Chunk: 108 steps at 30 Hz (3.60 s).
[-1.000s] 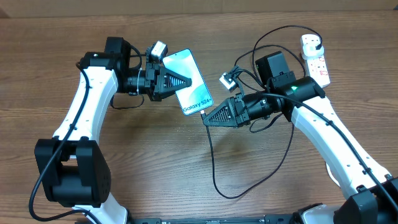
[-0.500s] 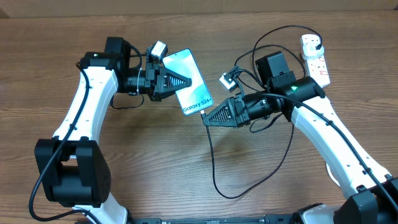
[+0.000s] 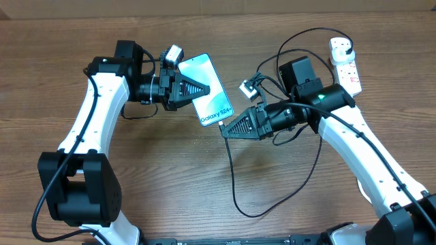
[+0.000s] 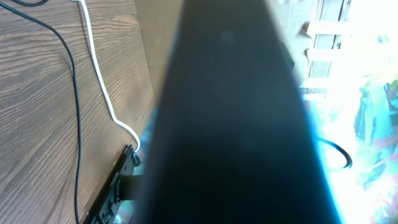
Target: Plug charger to phone and switch on socket
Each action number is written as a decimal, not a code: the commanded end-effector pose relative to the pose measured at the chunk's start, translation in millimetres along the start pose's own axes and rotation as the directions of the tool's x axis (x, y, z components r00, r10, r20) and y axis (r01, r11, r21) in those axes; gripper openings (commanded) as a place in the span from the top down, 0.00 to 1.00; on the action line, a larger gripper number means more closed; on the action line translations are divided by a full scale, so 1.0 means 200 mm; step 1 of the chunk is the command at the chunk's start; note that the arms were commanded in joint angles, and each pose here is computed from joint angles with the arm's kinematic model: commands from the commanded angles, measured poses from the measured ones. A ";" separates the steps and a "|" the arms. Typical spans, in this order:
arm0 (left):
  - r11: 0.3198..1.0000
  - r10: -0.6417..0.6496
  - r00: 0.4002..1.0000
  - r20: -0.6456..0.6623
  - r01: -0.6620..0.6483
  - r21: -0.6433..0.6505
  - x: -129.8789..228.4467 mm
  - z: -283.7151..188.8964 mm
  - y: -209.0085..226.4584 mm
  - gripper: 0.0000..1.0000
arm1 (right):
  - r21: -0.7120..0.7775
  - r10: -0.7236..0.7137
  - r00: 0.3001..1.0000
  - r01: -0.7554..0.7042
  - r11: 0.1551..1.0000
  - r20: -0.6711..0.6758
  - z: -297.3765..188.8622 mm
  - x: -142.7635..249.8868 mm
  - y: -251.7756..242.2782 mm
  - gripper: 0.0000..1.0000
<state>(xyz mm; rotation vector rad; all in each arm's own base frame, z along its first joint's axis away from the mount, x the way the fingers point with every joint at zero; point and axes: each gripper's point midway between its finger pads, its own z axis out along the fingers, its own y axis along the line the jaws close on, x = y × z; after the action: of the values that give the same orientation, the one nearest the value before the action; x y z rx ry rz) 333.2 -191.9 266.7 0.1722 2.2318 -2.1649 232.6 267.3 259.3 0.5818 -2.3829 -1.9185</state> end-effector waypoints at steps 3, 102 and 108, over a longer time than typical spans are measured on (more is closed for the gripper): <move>0.996 0.079 0.997 -0.003 -0.079 0.046 0.01 0.01 -0.13 0.96 | 0.003 -0.013 1.000 0.013 1.000 -0.020 0.04 0.01 0.00 0.96; 0.993 0.107 0.992 -0.062 -0.104 0.059 0.07 0.11 -0.14 0.96 | 0.010 -0.093 0.993 0.092 0.996 0.076 -0.01 -0.17 0.00 0.96; 0.993 0.107 0.992 -0.062 -0.103 0.059 0.07 0.11 -0.14 0.96 | 0.035 -0.048 0.994 0.045 0.998 0.102 -0.04 -0.19 -0.03 0.96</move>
<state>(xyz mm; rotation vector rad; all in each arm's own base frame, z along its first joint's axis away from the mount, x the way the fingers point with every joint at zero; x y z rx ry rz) 333.9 -194.4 274.5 0.2121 2.1895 -2.1811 252.7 275.6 267.2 0.5861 -2.3931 -1.9930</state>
